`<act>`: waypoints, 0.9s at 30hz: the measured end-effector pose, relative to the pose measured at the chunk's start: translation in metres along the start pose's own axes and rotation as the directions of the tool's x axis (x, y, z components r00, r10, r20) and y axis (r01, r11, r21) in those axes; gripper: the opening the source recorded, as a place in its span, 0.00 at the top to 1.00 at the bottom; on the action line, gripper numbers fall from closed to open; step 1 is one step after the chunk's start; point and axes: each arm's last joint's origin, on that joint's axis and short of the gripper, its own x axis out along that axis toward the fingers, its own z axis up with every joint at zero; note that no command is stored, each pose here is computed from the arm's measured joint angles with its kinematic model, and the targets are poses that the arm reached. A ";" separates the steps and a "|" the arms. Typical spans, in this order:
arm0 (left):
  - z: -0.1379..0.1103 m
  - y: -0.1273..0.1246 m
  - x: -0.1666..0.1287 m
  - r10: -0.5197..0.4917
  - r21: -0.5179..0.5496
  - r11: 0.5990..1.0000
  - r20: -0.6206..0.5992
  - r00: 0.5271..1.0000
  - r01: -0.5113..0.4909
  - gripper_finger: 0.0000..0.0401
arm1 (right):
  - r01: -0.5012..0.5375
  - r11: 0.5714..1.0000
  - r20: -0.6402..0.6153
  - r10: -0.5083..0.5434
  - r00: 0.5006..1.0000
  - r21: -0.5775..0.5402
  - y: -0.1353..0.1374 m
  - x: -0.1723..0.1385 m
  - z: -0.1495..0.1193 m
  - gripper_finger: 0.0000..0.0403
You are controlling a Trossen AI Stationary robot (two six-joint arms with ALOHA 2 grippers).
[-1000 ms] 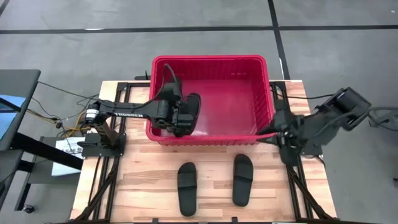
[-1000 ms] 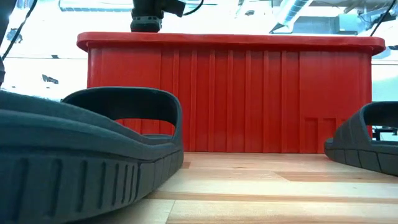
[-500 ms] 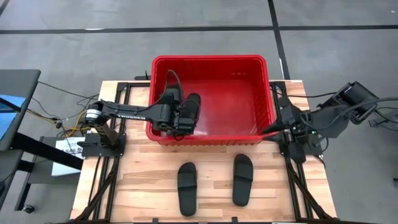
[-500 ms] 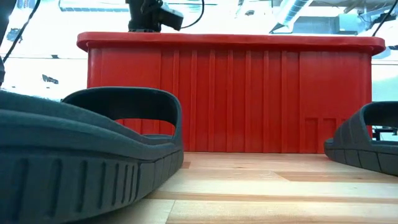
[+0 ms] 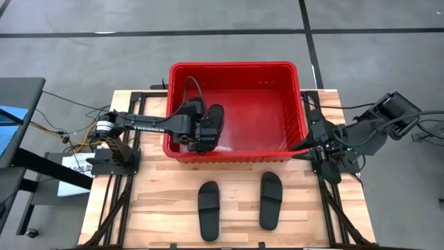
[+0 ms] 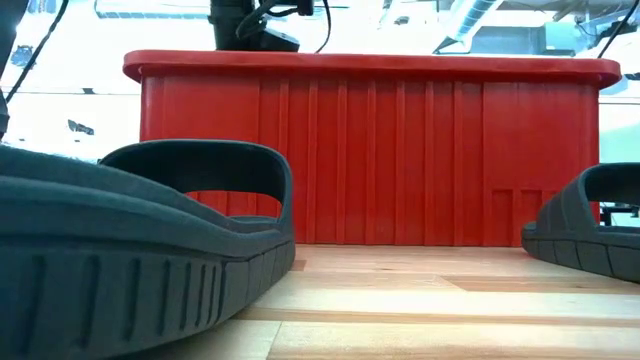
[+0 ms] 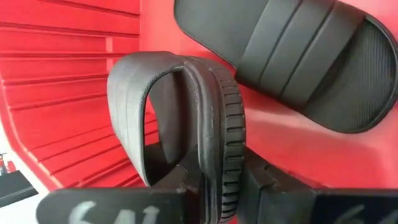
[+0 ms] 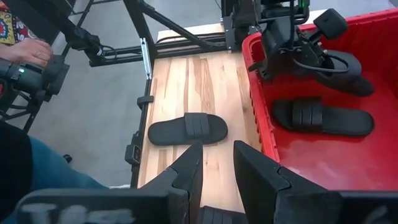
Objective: Pick and place slides into bin
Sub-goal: Put the black slide into the red bin
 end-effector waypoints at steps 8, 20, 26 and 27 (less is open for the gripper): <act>0.000 0.008 0.008 -0.048 0.014 0.999 -0.028 0.998 0.049 0.91 | 0.000 1.000 0.000 0.000 1.000 0.000 0.000 0.000 0.000 0.80; 0.003 0.025 0.022 -0.063 0.003 0.998 -0.038 0.997 0.063 0.92 | 0.001 1.000 0.000 -0.001 1.000 -0.001 0.000 0.000 0.000 0.80; 0.006 0.034 0.029 -0.059 -0.003 0.998 -0.022 0.998 0.059 0.92 | 0.001 1.000 0.001 -0.001 1.000 -0.001 0.000 0.000 0.000 0.80; 0.007 0.034 0.030 -0.058 -0.004 0.998 -0.017 0.998 0.058 0.92 | 0.001 1.000 0.000 -0.001 1.000 -0.001 0.000 0.000 0.000 0.80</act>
